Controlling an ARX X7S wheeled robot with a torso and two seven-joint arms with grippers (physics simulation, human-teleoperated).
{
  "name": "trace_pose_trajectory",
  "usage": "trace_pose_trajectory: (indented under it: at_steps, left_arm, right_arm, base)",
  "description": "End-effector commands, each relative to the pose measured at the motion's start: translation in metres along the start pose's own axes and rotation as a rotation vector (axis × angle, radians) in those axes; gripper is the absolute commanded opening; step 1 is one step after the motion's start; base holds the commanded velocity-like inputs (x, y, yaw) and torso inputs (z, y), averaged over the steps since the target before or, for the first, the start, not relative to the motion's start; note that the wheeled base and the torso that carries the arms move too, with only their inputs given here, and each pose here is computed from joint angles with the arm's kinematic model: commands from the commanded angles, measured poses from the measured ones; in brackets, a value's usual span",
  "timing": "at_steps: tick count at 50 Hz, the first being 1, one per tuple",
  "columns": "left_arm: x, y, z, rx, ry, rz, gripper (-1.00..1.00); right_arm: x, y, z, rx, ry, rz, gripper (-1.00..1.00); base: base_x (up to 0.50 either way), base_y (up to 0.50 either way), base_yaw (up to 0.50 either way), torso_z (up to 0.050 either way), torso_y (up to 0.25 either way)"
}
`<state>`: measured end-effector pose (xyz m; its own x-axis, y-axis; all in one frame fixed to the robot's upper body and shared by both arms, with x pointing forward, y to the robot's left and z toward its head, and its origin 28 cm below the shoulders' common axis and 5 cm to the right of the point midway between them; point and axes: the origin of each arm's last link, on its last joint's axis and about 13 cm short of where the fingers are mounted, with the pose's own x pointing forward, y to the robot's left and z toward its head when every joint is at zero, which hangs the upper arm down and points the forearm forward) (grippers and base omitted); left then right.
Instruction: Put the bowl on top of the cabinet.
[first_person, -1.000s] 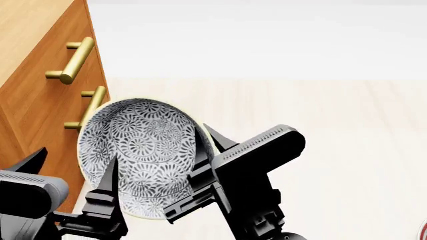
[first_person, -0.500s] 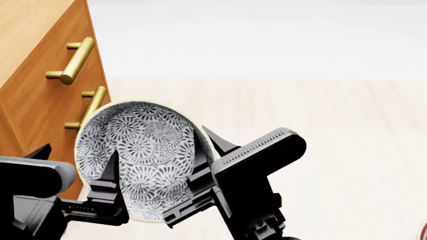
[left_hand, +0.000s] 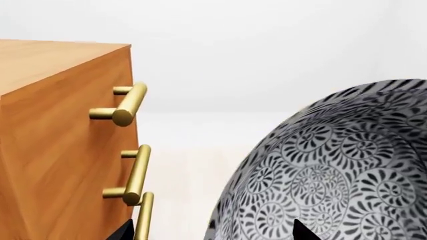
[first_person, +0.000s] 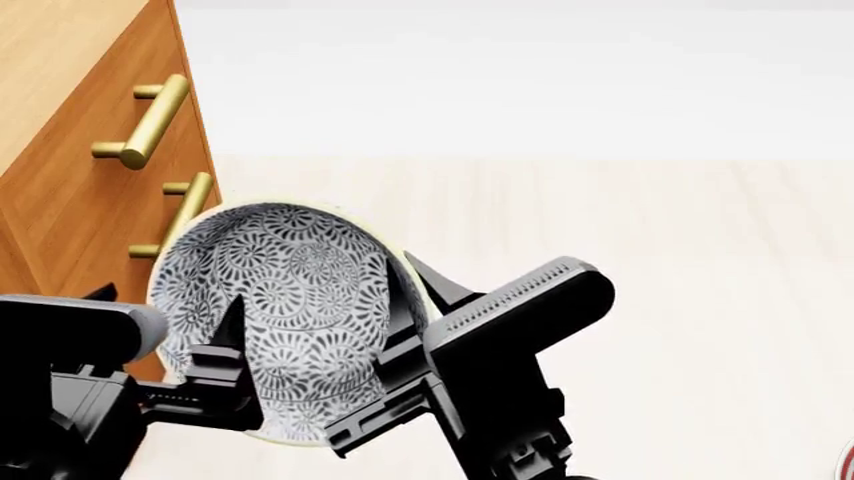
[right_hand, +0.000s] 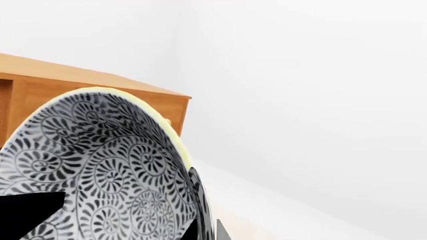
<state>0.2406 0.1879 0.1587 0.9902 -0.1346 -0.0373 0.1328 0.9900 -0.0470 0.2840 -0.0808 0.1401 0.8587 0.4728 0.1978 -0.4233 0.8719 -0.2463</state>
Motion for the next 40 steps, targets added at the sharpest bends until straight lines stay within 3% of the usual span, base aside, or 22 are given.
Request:
trace_pose_trajectory:
  at_steps: [1, 18, 19, 29, 40]
  left_arm:
    - [0.007, 0.002, -0.006, -0.001, 0.02, 0.001, 1.0]
    - [0.006, 0.003, -0.008, 0.011, 0.004, 0.016, 1.0]
    - [0.005, 0.003, -0.008, 0.011, 0.003, 0.018, -1.0]
    - [0.002, 0.002, -0.008, -0.015, 0.005, -0.025, -1.0]
    - [-0.003, 0.001, -0.007, 0.007, -0.002, -0.066, -1.0]
  right_arm:
    - [0.001, -0.001, 0.002, -0.012, -0.017, -0.006, -1.0]
    - [0.001, -0.002, 0.0, -0.011, -0.014, -0.011, -1.0]
    - [0.001, -0.002, 0.0, -0.013, -0.014, -0.011, -1.0]
    - [0.001, -0.002, 0.0, -0.012, -0.014, -0.013, -1.0]
    - [0.001, -0.002, 0.001, -0.014, -0.017, -0.014, -1.0]
  base:
    - [0.0, 0.0, 0.0, 0.0, 0.0]
    - [0.0, 0.0, 0.0, 0.0, 0.001]
    - [0.0, 0.0, 0.0, 0.0, 0.0]
    - [0.0, 0.0, 0.0, 0.001, 0.0]
    - [0.0, 0.0, 0.0, 0.0, 0.001]
